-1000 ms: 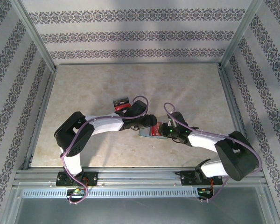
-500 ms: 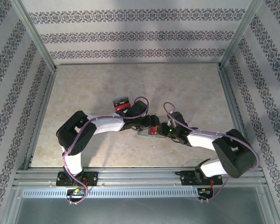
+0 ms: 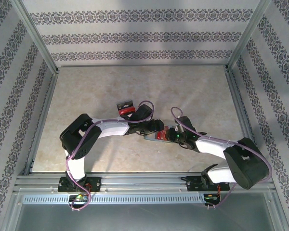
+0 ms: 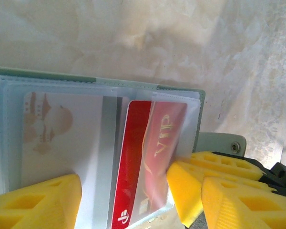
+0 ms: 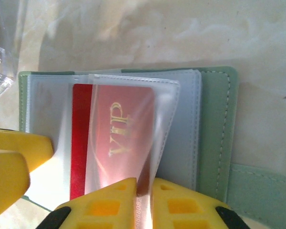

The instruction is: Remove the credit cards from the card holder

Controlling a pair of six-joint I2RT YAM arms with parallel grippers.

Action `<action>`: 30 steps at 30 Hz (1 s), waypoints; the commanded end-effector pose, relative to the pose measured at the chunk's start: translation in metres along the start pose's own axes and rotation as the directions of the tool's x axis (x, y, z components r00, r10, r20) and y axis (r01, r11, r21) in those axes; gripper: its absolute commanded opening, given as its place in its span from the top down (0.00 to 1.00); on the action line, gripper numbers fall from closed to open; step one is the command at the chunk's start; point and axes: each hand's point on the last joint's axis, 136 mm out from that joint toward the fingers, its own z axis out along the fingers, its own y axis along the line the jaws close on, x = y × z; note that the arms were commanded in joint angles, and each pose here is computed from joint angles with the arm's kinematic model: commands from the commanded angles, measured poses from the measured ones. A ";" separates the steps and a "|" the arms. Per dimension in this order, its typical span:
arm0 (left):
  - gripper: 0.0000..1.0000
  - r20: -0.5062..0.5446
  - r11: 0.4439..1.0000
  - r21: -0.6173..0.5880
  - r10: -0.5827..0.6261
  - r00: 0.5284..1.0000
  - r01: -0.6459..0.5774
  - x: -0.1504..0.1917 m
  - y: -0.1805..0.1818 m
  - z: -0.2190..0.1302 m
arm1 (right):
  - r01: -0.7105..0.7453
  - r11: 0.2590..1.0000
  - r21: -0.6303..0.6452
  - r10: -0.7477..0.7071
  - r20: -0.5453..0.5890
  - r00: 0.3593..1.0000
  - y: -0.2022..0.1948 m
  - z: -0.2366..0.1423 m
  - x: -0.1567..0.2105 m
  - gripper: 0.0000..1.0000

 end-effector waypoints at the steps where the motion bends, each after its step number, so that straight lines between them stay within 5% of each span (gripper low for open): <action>1: 0.34 0.006 0.999 0.038 -0.014 1.000 0.014 -0.007 -0.008 0.004 | -0.004 1.000 0.009 0.004 -0.020 1.000 -0.005 0.006 0.005 0.85; 11: 0.36 -0.022 0.996 0.089 -0.001 1.000 0.003 -0.006 -0.018 0.012 | 0.010 1.000 -0.010 -0.010 -0.028 1.000 0.003 0.011 0.004 0.86; 20: 0.61 0.003 0.997 0.076 0.003 1.000 -0.003 -0.008 -0.015 0.008 | 0.011 1.000 -0.004 -0.011 -0.036 0.999 0.003 0.012 0.006 0.86; 30: 0.77 0.019 0.998 0.055 0.002 1.000 -0.003 -0.011 -0.004 0.005 | 0.005 1.000 0.011 -0.005 -0.033 0.999 -0.001 0.009 0.006 0.85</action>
